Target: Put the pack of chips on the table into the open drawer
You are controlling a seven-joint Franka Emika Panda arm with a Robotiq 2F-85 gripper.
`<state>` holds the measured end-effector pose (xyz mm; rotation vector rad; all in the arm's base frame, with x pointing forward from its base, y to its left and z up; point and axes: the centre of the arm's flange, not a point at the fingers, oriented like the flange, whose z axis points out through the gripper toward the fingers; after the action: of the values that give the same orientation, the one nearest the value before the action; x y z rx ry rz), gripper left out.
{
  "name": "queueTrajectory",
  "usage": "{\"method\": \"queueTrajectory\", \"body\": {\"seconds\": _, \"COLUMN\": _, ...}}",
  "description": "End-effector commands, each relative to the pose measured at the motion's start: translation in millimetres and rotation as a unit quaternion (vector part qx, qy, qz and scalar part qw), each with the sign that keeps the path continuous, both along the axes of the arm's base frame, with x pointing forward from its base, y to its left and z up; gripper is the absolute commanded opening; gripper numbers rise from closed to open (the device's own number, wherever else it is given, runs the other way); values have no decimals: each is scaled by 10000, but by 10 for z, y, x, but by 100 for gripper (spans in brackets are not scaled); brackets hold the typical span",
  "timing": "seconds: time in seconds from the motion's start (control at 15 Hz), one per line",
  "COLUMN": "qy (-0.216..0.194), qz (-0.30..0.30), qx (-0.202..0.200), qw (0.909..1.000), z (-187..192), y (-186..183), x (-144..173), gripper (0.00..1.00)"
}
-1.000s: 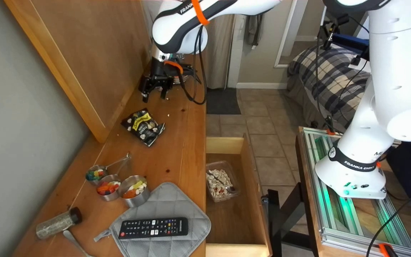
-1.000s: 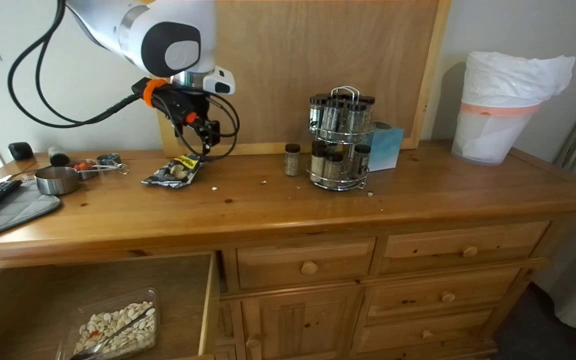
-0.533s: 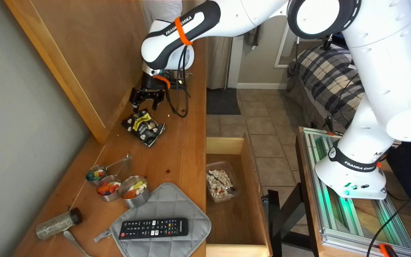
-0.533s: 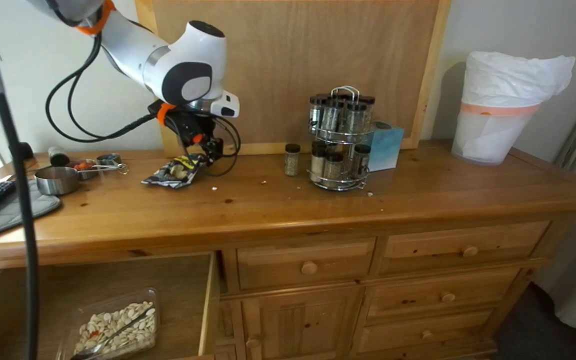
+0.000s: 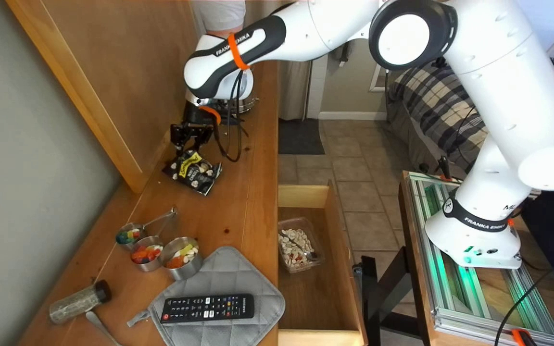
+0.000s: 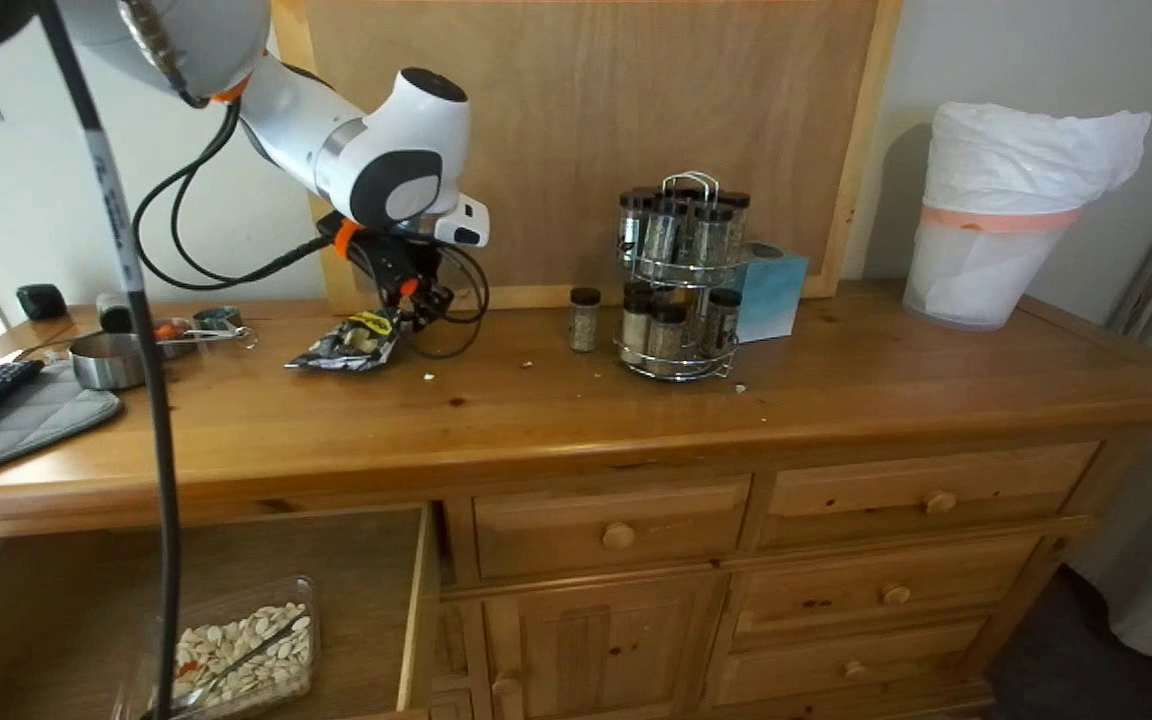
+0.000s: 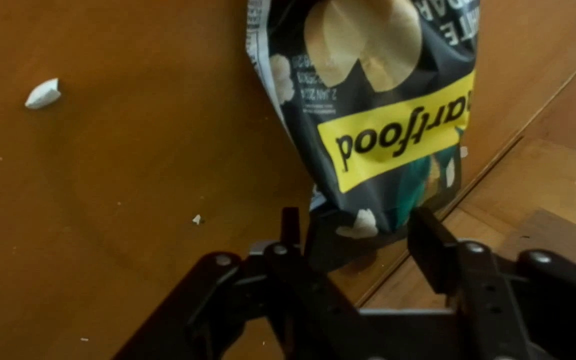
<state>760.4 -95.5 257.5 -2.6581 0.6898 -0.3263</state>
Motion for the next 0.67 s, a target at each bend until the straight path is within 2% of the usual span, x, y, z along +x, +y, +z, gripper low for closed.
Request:
{"method": "queueTrajectory", "body": {"seconds": 0.0, "qy": -69, "qz": -54, "qx": 283, "qw": 9996, "z": 97, "y": -82, "x": 111, "gripper": 28}}
{"method": "queueTrajectory", "body": {"seconds": 0.2, "qy": -149, "qz": -21, "qx": 359, "qw": 9992, "z": 223, "y": -101, "x": 65, "gripper": 8}}
{"method": "queueTrajectory", "body": {"seconds": 0.27, "qy": -144, "qz": 10, "qx": 417, "qw": 9990, "z": 259, "y": -97, "x": 47, "gripper": 4}}
{"method": "queueTrajectory", "body": {"seconds": 0.47, "qy": 109, "qz": 188, "qx": 591, "qw": 9980, "z": 325, "y": -43, "x": -44, "gripper": 0}}
{"method": "queueTrajectory", "body": {"seconds": 0.6, "qy": 520, "qz": 450, "qx": 644, "qw": 9956, "z": 377, "y": 26, "x": -216, "gripper": 2}}
